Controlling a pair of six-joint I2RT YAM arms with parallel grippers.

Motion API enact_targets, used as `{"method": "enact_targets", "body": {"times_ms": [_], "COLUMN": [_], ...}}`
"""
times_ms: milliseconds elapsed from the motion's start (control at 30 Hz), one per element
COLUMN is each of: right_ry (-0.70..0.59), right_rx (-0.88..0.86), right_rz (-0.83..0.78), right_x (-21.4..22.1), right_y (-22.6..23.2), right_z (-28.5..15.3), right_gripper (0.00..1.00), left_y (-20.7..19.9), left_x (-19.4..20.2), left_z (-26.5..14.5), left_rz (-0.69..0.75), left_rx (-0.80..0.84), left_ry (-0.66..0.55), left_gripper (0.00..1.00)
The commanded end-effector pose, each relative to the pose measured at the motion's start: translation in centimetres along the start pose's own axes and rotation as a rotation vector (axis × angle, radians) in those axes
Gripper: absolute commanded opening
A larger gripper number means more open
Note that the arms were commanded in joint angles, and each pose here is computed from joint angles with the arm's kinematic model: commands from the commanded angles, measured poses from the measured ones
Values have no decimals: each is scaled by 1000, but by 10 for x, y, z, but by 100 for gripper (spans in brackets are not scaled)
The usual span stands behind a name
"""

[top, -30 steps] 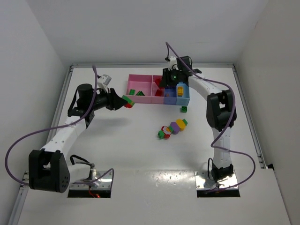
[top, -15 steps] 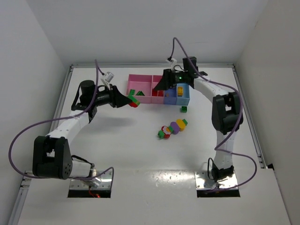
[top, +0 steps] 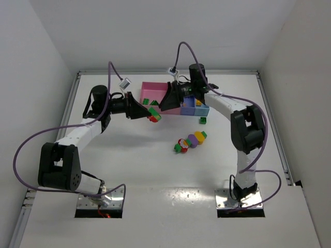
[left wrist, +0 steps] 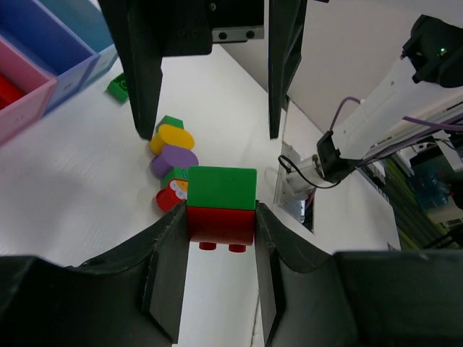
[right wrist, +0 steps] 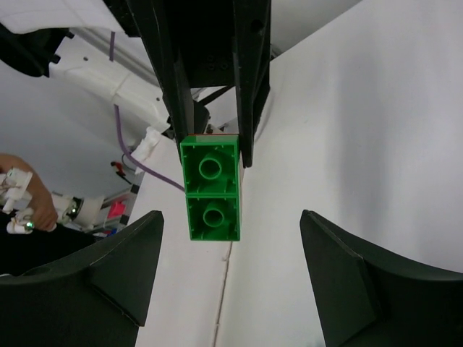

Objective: Sort the legos into containers by color

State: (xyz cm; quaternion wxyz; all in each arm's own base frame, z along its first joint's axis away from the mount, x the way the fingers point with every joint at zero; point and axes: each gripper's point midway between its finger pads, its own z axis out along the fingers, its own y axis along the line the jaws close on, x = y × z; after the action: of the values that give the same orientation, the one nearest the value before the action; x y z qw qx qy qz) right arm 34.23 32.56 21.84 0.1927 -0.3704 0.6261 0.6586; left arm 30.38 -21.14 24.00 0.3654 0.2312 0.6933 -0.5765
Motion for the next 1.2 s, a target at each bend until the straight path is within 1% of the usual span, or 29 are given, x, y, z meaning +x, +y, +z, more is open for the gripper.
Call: {"method": "enact_targets", "body": {"times_ms": [0, 233, 433, 500, 533, 600, 633, 700, 733, 833, 867, 967, 1000, 1067, 1167], "right_ry": [18, 56, 68, 74, 70, 66, 68, 68, 68, 68, 62, 46, 46, 28, 10], "right_rx": [-73, -122, -140, -147, -137, -129, -128, -128, -128, -128, -121, -102, -102, -74, -50], "right_rz": [-127, -120, -130, -130, -130, -131, -122, -121, -121, -121, -121, -120, -120, -110, -99], "right_x": [-12, -3, 0, 2, 1, 0, 2, 2, 1, 1, 0, -4, -4, -8, -10], "right_y": [30, 43, 47, 49, 48, 46, 43, 43, 41, 41, 39, 33, 33, 27, 20], "right_z": [6, 26, 35, 38, 39, 39, 39, 39, 40, 40, 37, 27, 27, 18, 5], "right_gripper": [76, 76, 76, 70, 61, 53, 44, 37, 29, 19, 13, 6, 6, 2, 1], "left_y": [-21, -22, -21, -20, -20, -20, -20, -20, -20, -19, -21, -19, -17, -15, -15], "left_x": [-15, -17, -18, -20, -20, -21, -21, -21, -21, -17, -19, -15, -10, -9, -5], "left_z": [2, 1, 1, 2, 2, 2, 2, 2, 2, 2, 2, -2, -2, -5, -7], "left_rz": [86, 94, 94, 94, 94, 103, 103, 103, 103, 94, 102, 101, 80, 81, 80], "left_rx": [77, 71, 63, 63, 63, 64, 64, 64, 64, 63, 64, 55, 51, 35, 24], "left_ry": [3, -5, -10, -10, -10, -13, -13, -13, -13, -10, -13, -15, -8, -17, -19], "left_gripper": [12, 12, 12, 12, 12, 12, 12, 12, 12, 12, 12, 12, 12, 12, 12]}}
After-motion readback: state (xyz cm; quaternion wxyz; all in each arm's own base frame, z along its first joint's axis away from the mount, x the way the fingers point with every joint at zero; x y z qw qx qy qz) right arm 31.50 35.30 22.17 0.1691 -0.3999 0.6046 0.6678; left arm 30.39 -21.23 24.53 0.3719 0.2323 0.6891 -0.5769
